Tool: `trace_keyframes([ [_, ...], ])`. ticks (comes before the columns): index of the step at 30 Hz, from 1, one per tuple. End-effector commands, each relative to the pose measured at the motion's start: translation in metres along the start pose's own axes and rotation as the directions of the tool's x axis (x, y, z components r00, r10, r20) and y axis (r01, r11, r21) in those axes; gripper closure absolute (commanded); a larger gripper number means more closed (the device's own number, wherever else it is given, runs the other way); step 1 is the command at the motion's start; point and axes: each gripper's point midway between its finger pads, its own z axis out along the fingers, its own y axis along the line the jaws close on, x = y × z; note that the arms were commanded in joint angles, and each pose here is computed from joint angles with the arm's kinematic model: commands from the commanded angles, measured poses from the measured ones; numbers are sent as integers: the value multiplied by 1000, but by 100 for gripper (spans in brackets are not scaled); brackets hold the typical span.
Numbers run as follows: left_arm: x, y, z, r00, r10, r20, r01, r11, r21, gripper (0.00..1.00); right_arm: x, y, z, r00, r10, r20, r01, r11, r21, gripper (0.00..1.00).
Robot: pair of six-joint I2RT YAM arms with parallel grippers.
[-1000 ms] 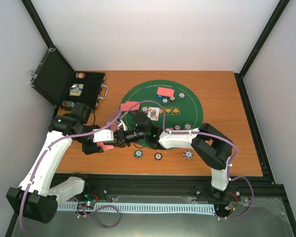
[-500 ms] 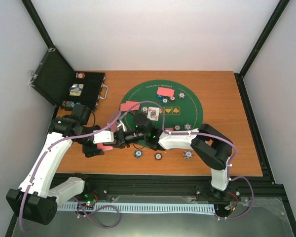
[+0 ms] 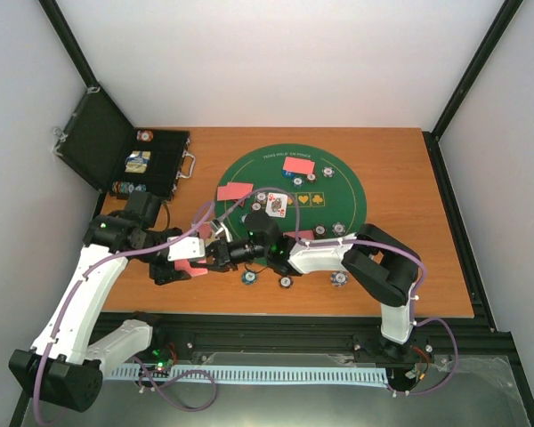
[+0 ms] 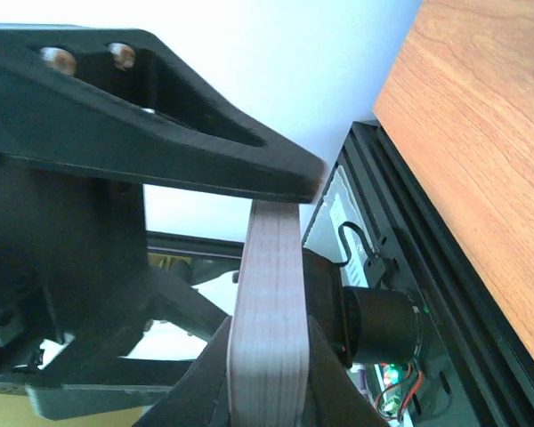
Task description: Distribute texas hold em gaming equipment
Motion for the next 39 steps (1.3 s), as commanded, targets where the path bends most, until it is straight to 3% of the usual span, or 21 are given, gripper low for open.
trace_keyframes([
  [1,-15,-4,-8,995,39,96,-38,999,-13,21,7,21,-5,999,-51,-9,50,997,-61,97],
  [22,-37,-12,-10,977,23,212,-37,997,63,23,0,43,-39,996,-82,45,86,992,-96,97],
  [31,-40,2,-15,972,60,225,-52,998,-42,25,0,29,-34,999,-37,36,40,997,-72,97],
  [39,-24,-7,0,985,54,163,-58,998,17,29,-2,32,-32,999,-36,38,39,996,-77,97],
])
